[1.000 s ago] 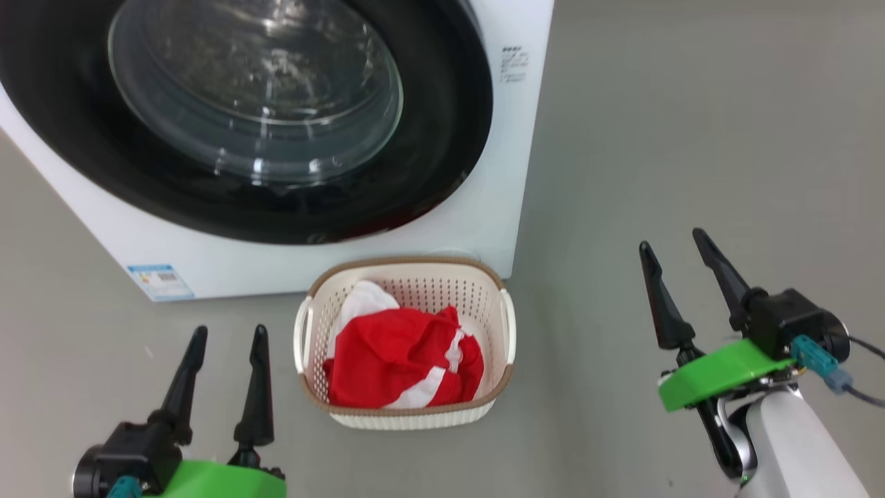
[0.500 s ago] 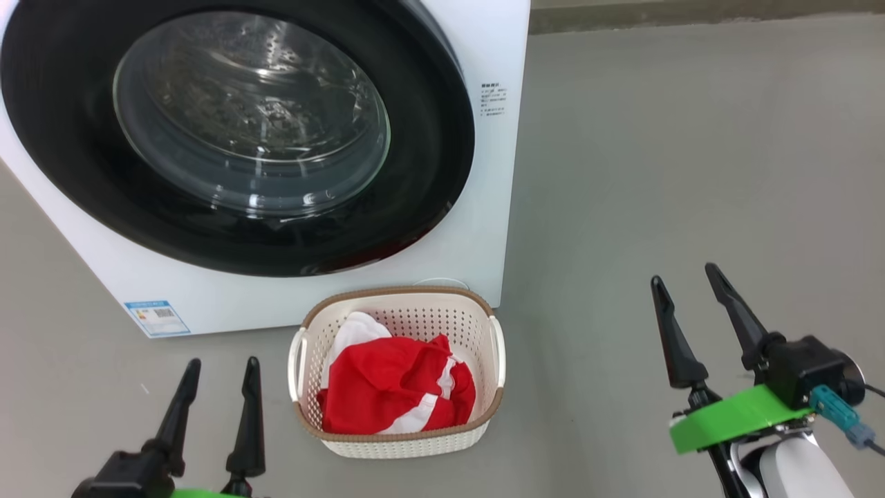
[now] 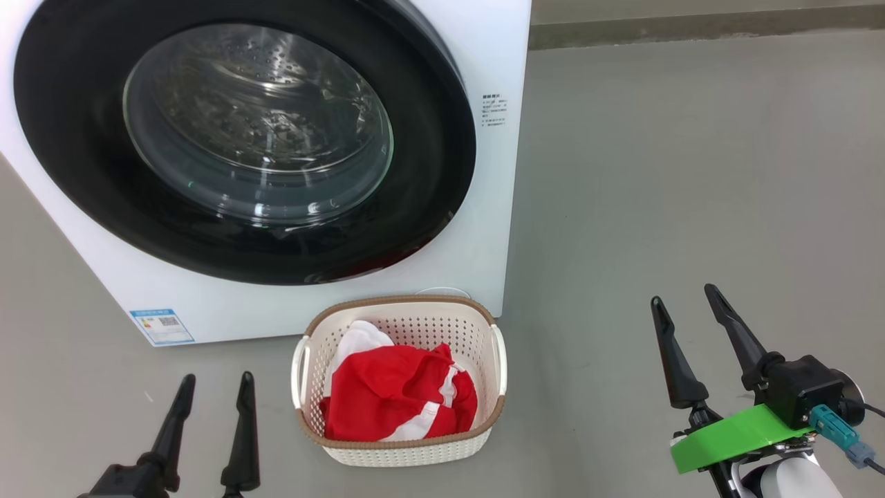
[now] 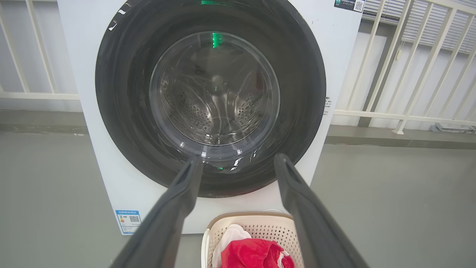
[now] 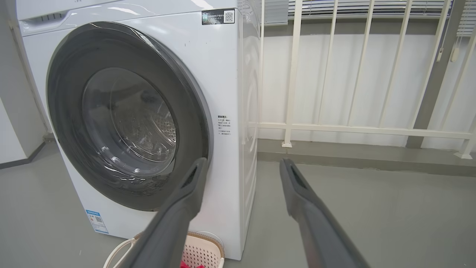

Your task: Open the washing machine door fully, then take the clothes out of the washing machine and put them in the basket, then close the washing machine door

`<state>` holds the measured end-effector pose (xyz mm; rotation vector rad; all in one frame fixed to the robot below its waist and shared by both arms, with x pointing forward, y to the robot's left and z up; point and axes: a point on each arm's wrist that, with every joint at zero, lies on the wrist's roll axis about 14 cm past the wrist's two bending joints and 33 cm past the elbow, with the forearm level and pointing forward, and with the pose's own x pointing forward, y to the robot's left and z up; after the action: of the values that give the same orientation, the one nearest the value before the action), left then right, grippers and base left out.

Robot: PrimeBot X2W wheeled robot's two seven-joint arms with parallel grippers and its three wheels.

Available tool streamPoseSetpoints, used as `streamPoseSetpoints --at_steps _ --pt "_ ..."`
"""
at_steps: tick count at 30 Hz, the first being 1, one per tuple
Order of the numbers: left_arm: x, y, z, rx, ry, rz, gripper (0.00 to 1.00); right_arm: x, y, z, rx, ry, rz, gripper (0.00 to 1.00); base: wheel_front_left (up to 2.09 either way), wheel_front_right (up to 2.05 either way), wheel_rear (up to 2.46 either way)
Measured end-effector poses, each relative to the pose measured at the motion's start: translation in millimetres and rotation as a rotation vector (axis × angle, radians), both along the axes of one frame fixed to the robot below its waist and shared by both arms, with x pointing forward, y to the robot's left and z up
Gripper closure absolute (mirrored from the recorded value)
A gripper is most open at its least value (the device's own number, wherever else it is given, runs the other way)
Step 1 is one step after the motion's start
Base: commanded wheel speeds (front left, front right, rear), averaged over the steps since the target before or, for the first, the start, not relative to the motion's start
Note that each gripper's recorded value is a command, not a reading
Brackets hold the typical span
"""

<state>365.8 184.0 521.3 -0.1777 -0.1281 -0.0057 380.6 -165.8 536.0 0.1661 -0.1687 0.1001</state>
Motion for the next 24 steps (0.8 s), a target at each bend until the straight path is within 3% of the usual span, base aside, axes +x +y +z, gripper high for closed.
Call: streamPoseSetpoints --at_steps 5,6,11,24 --pt "-1.9 -2.7 2.2 -0.01 -0.008 -0.011 0.0 -1.6 2.1 0.4 0.001 -0.001 0.006 0.0 0.0 0.0 0.0" --pt "-2.6 -3.5 -2.4 -0.013 0.007 -0.011 1.0 -2.7 2.6 -5.0 0.002 0.015 0.006 1.0 0.0 0.0 0.0" --pt "-12.3 -6.5 -32.1 -0.032 0.106 -0.012 1.0 -16.4 5.0 -40.8 0.018 0.126 0.004 1.0 0.0 0.0 0.0" --pt "-12.5 -2.0 -39.0 -0.19 0.142 0.01 1.0 -15.8 -2.8 -46.3 0.175 0.169 -0.022 1.0 0.0 0.0 0.0"
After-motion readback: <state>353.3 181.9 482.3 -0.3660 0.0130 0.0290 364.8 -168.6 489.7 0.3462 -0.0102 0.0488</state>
